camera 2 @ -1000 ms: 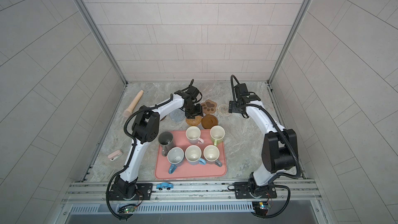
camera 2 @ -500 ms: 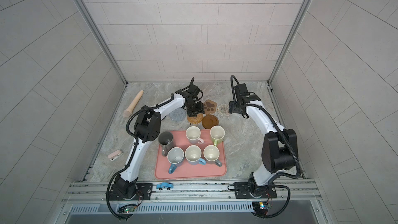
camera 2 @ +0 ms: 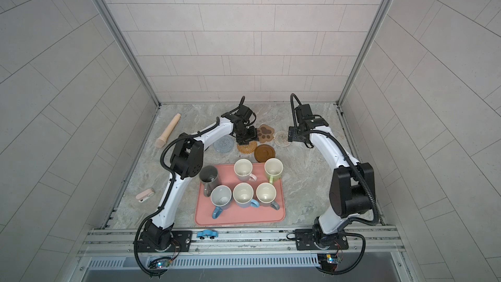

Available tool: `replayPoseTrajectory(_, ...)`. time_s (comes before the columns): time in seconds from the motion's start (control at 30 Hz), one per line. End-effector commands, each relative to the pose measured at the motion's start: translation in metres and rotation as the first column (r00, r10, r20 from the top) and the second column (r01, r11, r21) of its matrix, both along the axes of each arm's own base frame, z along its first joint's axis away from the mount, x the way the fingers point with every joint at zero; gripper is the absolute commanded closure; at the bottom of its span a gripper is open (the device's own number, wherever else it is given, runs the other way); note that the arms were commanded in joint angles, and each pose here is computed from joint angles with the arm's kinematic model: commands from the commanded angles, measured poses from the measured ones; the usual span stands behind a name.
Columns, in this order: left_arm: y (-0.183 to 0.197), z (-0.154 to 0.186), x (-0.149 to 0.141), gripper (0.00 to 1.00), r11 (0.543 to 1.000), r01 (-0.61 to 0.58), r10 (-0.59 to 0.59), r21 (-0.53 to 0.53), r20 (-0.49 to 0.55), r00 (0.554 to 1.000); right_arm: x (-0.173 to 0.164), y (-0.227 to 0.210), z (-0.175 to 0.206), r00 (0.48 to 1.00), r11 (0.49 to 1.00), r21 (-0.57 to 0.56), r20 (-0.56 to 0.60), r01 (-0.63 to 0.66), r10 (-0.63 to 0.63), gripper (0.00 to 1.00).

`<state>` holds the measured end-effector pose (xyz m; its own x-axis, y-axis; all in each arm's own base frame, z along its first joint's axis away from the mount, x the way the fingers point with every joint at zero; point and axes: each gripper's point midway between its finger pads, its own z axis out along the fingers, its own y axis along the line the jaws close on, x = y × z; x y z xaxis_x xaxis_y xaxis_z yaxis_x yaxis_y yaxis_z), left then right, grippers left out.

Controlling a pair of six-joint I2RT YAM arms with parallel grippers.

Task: Place cups on coasters
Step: Move the coaster to the top-center of the table.

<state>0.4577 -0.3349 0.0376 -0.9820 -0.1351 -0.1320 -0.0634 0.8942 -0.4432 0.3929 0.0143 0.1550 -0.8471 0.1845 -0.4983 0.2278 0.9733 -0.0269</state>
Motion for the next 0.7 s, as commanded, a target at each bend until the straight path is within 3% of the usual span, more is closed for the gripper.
replayPoseTrajectory(0.0, 0.010, -0.029, 0.006, 0.33, 0.998, -0.030, 0.031, 0.048, -0.022, 0.999, -0.001, -0.004, 0.006, 1.000, 1.000, -0.010, 0.000, 0.011, -0.011, 0.03)
replayPoseTrajectory(0.37, 0.010, -0.012, 0.013, 0.33, 0.999, -0.039, 0.039, 0.037, 0.012, 0.999, 0.000, -0.004, 0.008, 1.000, 1.000, -0.016, 0.001, 0.005, -0.005, 0.03)
replayPoseTrajectory(0.67, 0.011, 0.026, 0.019, 0.33, 0.999, -0.035, 0.033, 0.023, 0.082, 0.996, 0.001, -0.004, 0.011, 1.000, 1.000, -0.020, 0.005, -0.002, 0.002, 0.03)
